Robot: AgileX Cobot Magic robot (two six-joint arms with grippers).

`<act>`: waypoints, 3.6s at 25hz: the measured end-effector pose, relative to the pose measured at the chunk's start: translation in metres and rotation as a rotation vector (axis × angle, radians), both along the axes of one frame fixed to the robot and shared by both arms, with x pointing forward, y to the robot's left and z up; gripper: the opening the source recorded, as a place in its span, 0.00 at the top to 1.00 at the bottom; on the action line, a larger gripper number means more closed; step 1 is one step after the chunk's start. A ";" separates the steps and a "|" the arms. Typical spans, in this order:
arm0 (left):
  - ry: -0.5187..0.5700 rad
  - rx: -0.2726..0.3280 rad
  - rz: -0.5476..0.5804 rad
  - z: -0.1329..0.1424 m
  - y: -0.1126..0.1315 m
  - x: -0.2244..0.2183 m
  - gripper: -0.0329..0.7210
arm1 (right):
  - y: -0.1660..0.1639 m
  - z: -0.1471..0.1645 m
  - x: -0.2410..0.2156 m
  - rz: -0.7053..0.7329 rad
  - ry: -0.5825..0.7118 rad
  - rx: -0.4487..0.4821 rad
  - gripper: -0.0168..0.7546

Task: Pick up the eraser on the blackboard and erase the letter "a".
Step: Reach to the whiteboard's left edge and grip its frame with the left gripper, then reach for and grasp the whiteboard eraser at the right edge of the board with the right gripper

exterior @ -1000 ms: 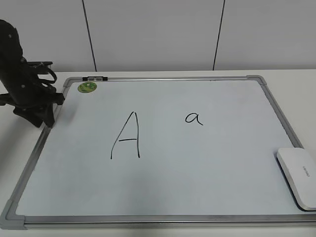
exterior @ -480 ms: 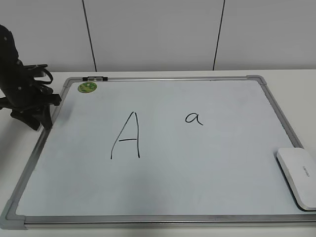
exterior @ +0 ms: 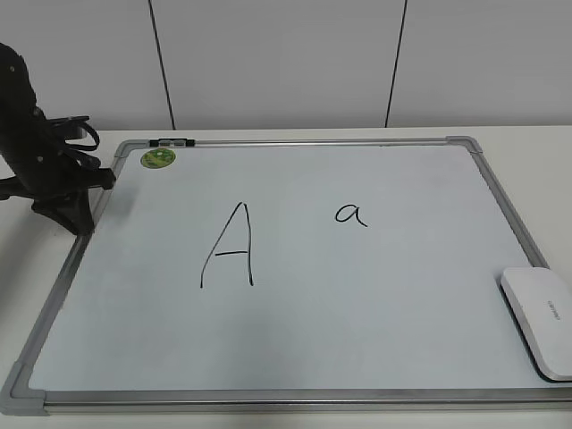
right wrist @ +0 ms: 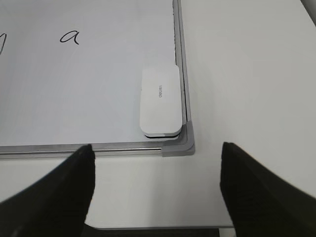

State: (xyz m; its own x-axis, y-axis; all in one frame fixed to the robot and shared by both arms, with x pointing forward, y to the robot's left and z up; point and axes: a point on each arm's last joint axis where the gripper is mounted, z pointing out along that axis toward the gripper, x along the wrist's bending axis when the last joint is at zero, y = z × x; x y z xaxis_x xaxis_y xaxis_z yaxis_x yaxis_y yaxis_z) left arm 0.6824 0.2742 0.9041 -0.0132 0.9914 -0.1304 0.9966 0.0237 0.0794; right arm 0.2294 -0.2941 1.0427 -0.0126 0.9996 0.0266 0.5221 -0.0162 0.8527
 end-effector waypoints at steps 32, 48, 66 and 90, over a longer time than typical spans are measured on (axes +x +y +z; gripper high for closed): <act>0.004 -0.010 0.011 0.000 -0.001 0.000 0.90 | 0.002 0.038 0.125 0.061 0.448 0.013 0.22; 0.004 -0.018 0.015 0.000 -0.001 0.000 0.88 | 0.006 -0.035 0.231 0.130 0.740 -0.024 0.22; 0.004 -0.019 0.016 0.000 -0.002 0.000 0.87 | -0.001 -0.079 0.289 -0.028 0.899 -0.020 0.10; 0.004 -0.019 0.016 0.000 -0.002 0.000 0.82 | 0.001 -0.111 0.307 -0.015 0.931 0.008 0.16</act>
